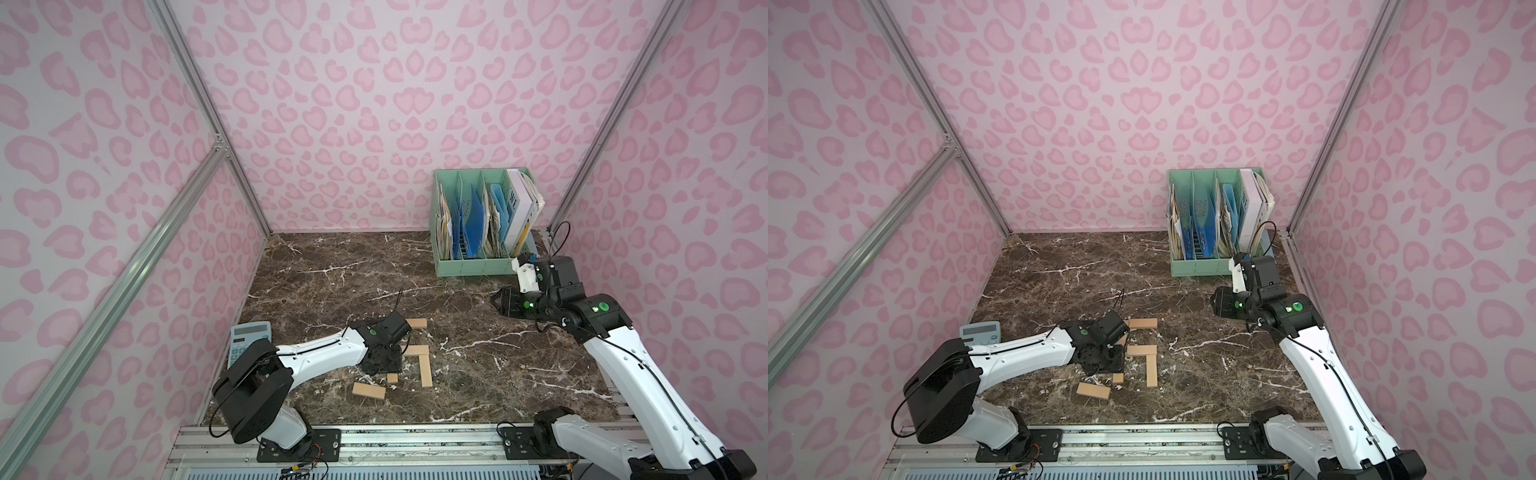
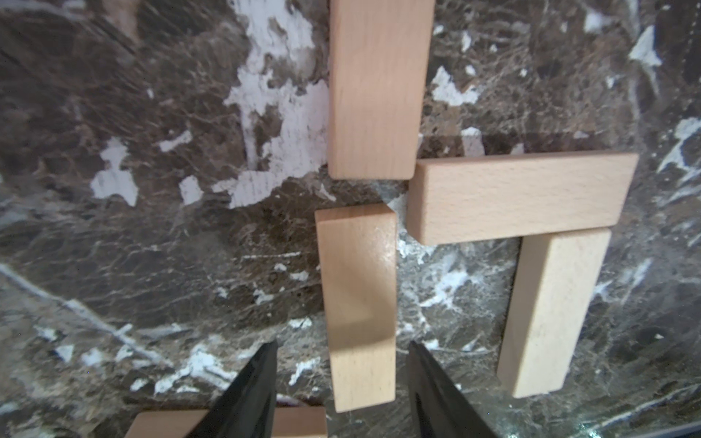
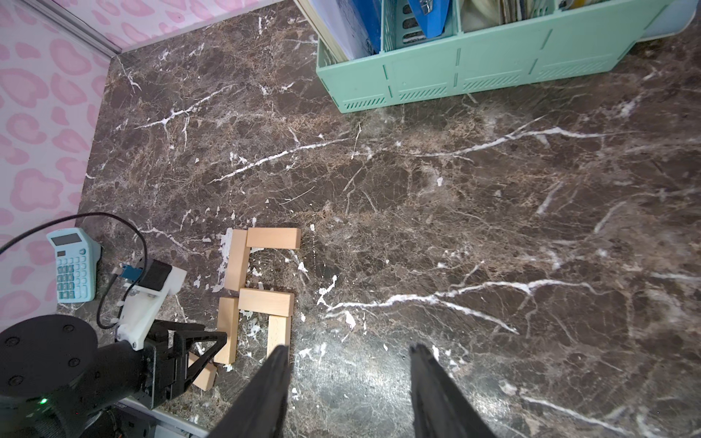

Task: Assemble the number 6 with building blocks
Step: Assemble the building block at the center of the board.

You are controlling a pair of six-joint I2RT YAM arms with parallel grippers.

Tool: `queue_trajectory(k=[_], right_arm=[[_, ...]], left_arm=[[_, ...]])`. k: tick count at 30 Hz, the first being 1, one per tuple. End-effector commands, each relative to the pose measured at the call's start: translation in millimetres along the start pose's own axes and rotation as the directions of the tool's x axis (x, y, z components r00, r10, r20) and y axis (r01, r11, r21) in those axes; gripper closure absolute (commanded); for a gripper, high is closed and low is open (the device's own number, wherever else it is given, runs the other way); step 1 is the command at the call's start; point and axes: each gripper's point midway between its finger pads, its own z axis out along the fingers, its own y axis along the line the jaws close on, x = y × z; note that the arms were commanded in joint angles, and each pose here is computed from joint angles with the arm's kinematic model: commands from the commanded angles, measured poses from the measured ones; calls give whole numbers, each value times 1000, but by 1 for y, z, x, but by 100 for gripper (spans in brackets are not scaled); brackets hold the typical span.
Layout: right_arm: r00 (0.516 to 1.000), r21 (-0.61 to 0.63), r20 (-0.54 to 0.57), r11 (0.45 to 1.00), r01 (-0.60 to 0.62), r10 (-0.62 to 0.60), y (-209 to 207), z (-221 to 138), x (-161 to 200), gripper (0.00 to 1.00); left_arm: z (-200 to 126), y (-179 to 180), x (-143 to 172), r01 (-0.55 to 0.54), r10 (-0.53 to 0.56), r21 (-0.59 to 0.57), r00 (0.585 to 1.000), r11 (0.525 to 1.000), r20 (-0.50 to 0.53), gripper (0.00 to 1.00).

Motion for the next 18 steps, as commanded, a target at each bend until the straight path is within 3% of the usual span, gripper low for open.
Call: queue_trajectory(k=[1, 18], right_arm=[[1000, 2, 14, 1000, 0, 0, 0, -1, -2, 46], [1000, 7, 19, 1000, 8, -8, -1, -4, -2, 46]], left_arm=[[2, 0, 2, 10, -10, -10, 1000, 1000, -10, 42], [13, -3, 8, -1, 0, -20, 999, 1000, -36, 46]])
